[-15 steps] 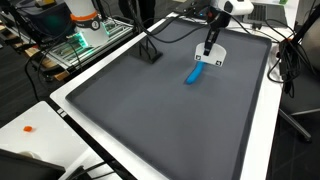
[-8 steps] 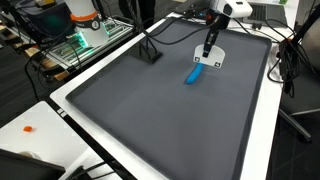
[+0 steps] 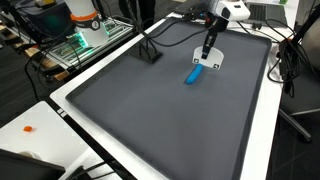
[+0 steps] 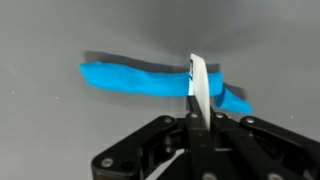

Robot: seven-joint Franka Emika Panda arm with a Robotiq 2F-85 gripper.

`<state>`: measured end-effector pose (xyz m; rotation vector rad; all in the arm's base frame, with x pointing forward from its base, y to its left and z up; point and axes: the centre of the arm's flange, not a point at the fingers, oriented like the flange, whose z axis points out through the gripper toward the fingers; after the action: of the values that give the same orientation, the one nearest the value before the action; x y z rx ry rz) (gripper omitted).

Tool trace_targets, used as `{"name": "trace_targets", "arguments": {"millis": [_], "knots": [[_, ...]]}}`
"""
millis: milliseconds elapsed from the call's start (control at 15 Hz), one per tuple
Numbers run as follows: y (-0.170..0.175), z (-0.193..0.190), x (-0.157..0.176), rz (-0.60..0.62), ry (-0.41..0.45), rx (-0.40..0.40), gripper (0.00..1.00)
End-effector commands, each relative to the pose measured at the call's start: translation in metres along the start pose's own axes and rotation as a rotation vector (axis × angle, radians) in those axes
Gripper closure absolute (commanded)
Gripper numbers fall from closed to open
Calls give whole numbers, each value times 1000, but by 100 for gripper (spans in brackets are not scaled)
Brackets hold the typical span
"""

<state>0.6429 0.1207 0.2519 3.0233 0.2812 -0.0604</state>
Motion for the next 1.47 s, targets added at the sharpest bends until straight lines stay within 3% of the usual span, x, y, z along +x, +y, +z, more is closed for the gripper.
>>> {"name": "trace_targets", "arguments": {"millis": [0,600,1400], "knots": [[5,21,-11,-6,-4,-1,99],[11,38,-27,16,-41,8,99],[11,23,-38,50,-50,67,99]]}}
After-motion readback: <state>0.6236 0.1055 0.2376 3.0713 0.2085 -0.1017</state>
